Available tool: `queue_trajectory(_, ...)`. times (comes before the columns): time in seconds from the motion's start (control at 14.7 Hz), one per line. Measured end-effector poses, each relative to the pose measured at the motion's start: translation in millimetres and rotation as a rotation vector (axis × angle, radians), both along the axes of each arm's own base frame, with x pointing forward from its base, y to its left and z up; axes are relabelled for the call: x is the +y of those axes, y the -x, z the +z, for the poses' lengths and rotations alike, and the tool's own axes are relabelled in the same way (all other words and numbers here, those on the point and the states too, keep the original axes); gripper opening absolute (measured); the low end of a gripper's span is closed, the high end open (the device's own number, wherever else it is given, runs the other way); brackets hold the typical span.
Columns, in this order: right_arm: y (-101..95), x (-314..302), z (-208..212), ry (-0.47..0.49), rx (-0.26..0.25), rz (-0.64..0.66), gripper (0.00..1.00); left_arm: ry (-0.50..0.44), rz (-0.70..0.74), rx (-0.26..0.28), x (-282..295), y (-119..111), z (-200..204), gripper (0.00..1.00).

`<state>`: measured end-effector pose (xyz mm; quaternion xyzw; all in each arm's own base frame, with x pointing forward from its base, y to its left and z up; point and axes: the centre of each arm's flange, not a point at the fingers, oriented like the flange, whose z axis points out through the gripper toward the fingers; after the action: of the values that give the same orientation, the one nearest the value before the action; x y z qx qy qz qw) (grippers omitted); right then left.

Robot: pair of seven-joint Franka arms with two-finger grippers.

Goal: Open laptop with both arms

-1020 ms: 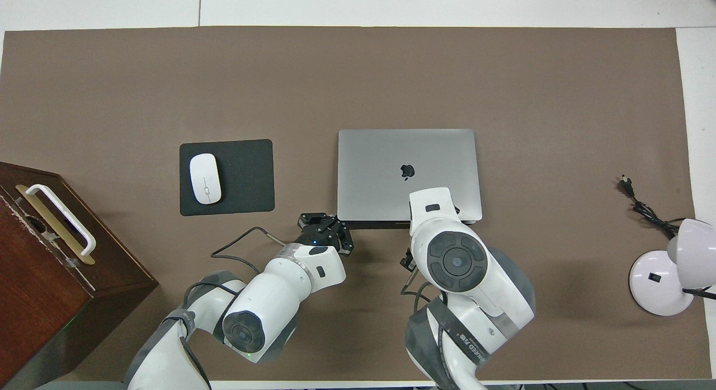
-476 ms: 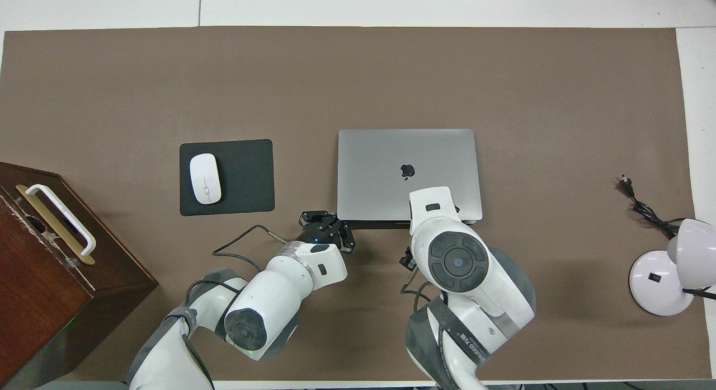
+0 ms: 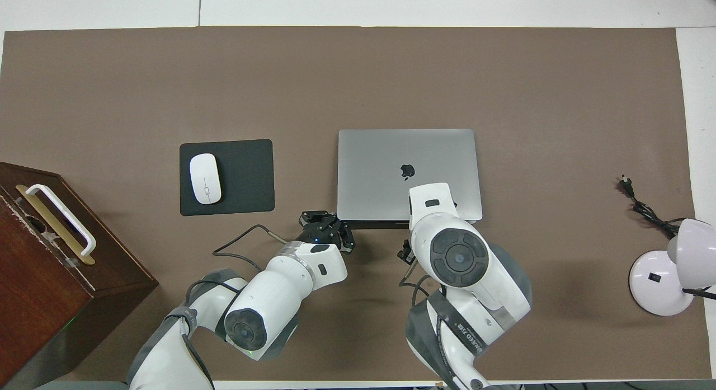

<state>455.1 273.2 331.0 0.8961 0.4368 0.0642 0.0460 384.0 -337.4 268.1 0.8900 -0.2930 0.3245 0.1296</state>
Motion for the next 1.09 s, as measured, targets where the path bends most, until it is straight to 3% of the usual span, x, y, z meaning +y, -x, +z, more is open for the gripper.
queue_trajectory(0.75,-3.1,-1.8,-8.3,0.000,0.002,-0.005,1.00,-0.001,-0.002,-0.002,0.0,0.0,-0.1,0.01)
queue_trajectory(1.09,-13.9,-7.0,-11.4,-0.028,-0.040,0.000,1.00,-0.001,-0.003,-0.002,0.0,0.1,-0.1,0.01)
